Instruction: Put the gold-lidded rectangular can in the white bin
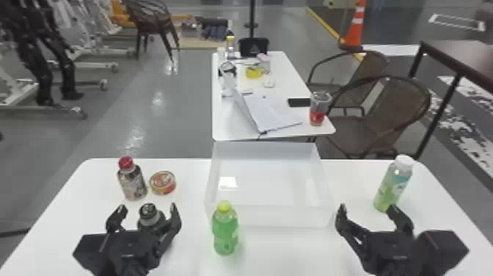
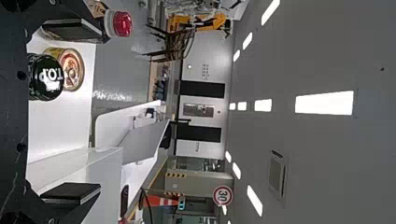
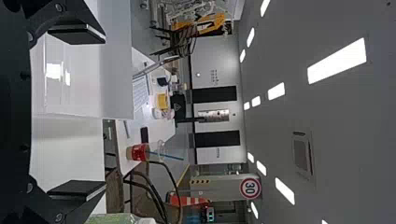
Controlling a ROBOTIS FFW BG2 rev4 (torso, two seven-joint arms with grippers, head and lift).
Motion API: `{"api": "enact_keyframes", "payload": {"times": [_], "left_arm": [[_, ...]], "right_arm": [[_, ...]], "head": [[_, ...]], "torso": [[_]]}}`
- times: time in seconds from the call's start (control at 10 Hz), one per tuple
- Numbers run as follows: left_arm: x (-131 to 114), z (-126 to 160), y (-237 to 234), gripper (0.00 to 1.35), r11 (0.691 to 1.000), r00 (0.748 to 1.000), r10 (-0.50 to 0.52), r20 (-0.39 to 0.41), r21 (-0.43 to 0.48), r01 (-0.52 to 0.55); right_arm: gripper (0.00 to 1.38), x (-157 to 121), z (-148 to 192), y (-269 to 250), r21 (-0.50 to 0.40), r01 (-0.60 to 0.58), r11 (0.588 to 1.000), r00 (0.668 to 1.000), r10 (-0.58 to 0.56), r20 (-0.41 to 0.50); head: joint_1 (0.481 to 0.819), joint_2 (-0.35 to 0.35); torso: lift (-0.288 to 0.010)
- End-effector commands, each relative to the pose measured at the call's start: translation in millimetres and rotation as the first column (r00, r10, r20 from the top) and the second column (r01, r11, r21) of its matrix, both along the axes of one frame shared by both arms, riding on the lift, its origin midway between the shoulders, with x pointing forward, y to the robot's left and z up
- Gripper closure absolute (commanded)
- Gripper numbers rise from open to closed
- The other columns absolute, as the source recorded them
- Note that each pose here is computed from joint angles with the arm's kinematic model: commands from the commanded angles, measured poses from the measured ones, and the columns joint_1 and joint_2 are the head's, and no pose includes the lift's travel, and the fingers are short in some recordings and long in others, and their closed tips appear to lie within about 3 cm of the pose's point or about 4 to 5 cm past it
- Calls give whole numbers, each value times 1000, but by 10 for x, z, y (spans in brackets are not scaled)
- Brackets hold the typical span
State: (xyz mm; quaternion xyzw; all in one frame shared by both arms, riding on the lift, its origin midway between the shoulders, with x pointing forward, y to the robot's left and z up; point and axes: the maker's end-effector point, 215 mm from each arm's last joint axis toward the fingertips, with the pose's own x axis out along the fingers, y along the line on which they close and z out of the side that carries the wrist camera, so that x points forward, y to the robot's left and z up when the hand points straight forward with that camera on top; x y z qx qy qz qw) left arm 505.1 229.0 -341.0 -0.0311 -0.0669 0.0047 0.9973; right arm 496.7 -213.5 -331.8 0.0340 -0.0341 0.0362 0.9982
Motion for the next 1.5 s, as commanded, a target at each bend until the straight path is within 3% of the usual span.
{"api": "enact_keyframes", "payload": {"times": [0.0,0.2,0.4,0.5,0.8,1.0,1.4], "left_arm": [[-6,-5,5,144,1000,1000,2,-1,-1,-2],[-9,-21,13,144,1000,1000,5,-5,0,-5],[-13,-24,19,144,1000,1000,9,-6,-1,-9],[-18,-31,29,144,1000,1000,10,-8,-2,-10],[-29,-37,41,144,1000,1000,12,-8,0,-12],[-34,-31,53,144,1000,1000,13,-6,1,-13],[-31,-55,50,144,1000,1000,13,-14,-1,-13]], "right_arm": [[190,-9,36,-11,-9,6,1000,1000,-6,9],[191,-112,114,-199,-24,102,995,994,-101,29],[190,-333,154,-546,-18,283,959,958,-282,41],[185,-421,148,-691,-11,349,937,936,-349,41],[183,-800,115,-1229,7,557,830,829,-557,55],[182,-1020,-209,-1404,8,605,796,796,-605,-8],[182,-1223,-787,-1510,5,624,781,778,-621,-94]], "head": [[549,0],[549,0],[549,0],[549,0],[549,0],[549,0],[549,0]], "torso": [[-100],[-100],[-100],[-100],[-100],[-100],[-100]]}}
